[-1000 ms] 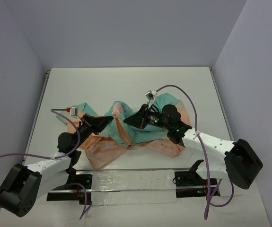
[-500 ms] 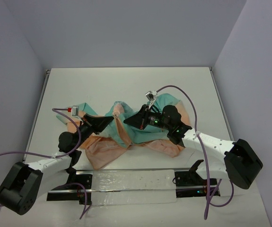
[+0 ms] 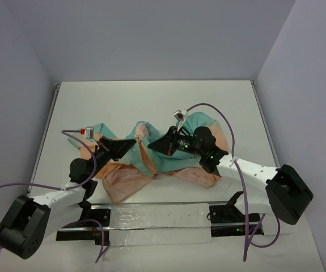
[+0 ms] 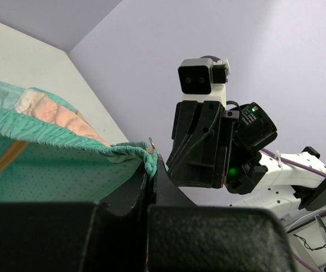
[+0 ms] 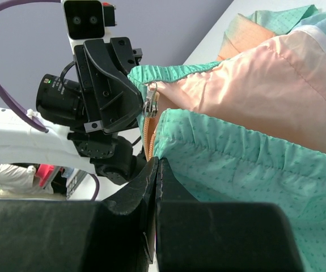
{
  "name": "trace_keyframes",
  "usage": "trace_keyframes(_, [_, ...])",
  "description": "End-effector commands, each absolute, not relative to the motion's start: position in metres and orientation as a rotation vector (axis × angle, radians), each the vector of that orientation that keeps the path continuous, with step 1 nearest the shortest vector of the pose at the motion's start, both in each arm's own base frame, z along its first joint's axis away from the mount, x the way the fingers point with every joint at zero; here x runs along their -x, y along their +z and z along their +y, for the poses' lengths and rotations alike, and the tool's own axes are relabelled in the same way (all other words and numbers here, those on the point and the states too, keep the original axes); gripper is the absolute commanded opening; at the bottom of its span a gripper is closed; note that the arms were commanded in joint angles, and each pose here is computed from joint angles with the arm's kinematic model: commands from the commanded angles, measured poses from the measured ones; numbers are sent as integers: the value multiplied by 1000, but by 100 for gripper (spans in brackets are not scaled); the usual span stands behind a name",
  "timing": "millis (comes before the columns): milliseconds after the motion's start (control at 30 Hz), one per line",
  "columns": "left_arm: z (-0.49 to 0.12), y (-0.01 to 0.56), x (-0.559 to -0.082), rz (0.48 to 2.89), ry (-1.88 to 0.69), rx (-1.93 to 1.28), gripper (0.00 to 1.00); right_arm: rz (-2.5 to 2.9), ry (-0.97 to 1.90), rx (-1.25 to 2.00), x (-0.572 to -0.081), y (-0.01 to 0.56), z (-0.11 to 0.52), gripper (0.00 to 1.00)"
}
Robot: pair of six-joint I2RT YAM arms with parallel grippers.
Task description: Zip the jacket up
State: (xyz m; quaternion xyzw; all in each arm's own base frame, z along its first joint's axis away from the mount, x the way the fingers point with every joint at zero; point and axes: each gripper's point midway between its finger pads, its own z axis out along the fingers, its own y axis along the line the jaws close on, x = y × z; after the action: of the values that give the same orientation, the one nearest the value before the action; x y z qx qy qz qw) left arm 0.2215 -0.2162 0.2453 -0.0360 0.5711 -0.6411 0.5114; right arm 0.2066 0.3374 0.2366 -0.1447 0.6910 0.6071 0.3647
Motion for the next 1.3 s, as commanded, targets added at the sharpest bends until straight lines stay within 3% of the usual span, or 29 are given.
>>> trace_keyframes(0, [-204, 328, -189, 985, -1599, -86, 0, 1699, 1594, 406, -204, 253, 343, 0])
trace_keyframes(1267, [-203, 328, -190, 994, -1575, -89, 0, 1622, 1625, 416, -201, 275, 342, 0])
